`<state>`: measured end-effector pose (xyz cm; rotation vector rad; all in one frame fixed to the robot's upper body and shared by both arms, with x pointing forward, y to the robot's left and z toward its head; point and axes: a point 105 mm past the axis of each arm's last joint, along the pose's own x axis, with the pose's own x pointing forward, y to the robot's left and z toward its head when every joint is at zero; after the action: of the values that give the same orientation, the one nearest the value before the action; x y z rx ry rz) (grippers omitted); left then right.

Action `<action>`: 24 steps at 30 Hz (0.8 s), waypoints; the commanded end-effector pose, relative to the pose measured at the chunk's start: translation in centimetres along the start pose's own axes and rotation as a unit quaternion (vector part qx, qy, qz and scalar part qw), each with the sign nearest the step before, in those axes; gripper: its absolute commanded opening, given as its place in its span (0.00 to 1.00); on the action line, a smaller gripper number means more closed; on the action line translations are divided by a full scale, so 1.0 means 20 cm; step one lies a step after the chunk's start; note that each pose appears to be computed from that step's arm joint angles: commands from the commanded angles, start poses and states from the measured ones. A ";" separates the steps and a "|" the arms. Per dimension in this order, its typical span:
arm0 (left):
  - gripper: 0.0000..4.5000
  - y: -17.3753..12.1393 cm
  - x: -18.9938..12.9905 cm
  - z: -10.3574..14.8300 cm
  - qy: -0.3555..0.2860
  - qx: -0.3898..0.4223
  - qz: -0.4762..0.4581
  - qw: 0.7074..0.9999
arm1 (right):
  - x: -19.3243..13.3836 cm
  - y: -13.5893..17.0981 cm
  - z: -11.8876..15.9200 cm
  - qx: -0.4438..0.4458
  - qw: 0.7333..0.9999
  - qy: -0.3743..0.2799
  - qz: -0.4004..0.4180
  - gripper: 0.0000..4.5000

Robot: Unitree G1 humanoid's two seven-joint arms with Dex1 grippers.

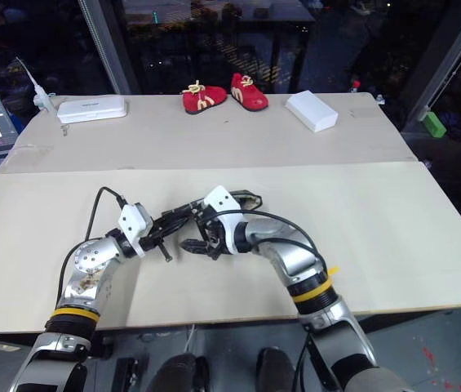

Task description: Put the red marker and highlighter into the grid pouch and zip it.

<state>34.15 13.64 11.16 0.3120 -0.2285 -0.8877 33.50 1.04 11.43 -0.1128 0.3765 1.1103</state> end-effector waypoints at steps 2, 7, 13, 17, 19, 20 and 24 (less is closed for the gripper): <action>0.00 0.01 0.01 0.06 -0.020 0.012 0.003 1.000 | -0.02 -0.02 0.09 -0.025 0.999 -0.031 -0.007 0.66; 0.00 0.01 0.00 0.06 -0.019 0.014 0.004 1.000 | -0.06 -0.05 0.10 -0.030 0.999 -0.032 -0.010 0.27; 0.00 0.01 0.02 0.07 -0.022 0.015 0.001 1.000 | -0.09 -0.07 0.12 -0.035 0.999 -0.036 -0.012 0.00; 0.00 0.01 0.02 0.08 -0.022 0.016 0.000 1.000 | -0.12 -0.08 0.12 -0.034 0.999 -0.039 -0.016 0.00; 0.00 0.01 0.02 0.09 -0.022 0.017 0.000 1.000 | -0.15 -0.11 0.11 -0.029 0.998 -0.039 -0.031 0.00; 0.00 0.01 0.02 0.09 -0.022 0.017 -0.001 1.000 | -0.19 -0.13 0.10 -0.026 0.998 -0.037 -0.039 0.00; 0.00 0.00 0.01 0.08 -0.019 0.018 -0.002 1.000 | -0.39 -0.23 0.06 -0.044 0.995 -0.025 -0.083 0.00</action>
<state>33.87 13.14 11.49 0.3197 -0.2313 -0.9027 34.86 -6.05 13.31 -0.1791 0.3248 0.9890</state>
